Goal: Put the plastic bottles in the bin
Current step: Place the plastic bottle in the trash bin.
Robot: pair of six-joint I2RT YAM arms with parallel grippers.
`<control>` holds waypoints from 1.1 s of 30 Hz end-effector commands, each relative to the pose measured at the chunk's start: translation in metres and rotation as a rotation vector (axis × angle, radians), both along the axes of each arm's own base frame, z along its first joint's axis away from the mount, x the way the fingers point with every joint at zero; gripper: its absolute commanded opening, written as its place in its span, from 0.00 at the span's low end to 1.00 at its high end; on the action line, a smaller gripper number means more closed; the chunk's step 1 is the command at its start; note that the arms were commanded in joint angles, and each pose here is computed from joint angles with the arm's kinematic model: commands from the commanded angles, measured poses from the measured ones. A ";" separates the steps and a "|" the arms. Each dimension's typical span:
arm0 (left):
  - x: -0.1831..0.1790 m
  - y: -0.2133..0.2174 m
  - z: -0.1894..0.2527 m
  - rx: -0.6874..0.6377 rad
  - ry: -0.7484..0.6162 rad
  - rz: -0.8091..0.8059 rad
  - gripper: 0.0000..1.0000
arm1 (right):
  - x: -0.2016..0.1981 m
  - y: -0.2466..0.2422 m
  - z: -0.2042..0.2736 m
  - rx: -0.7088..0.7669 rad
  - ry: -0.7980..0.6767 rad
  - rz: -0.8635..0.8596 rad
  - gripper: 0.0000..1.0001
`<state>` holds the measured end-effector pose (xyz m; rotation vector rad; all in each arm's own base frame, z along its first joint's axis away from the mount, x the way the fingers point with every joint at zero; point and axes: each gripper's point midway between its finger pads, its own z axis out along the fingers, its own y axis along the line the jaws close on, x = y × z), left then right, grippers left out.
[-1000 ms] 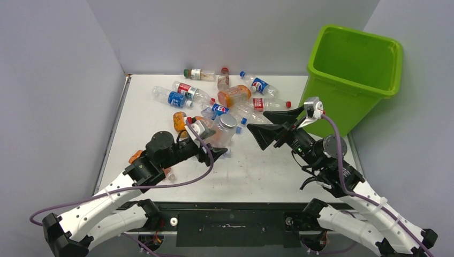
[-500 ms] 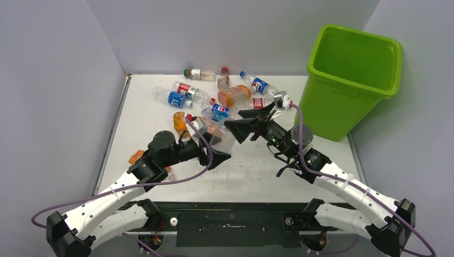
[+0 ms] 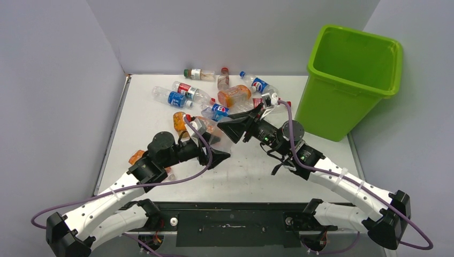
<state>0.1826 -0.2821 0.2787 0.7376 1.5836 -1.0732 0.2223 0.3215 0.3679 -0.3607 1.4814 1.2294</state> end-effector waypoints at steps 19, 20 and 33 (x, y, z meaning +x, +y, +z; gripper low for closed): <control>-0.002 0.013 0.035 -0.108 -0.184 0.077 0.96 | 0.000 -0.037 0.047 -0.072 -0.125 -0.144 0.05; 0.000 0.015 0.036 -0.112 -0.188 0.091 0.96 | 0.001 -0.043 0.055 -0.084 -0.144 -0.171 0.05; 0.009 0.035 0.046 -0.136 -0.246 0.206 0.96 | 0.034 -0.168 0.196 -0.105 -0.327 -0.804 0.05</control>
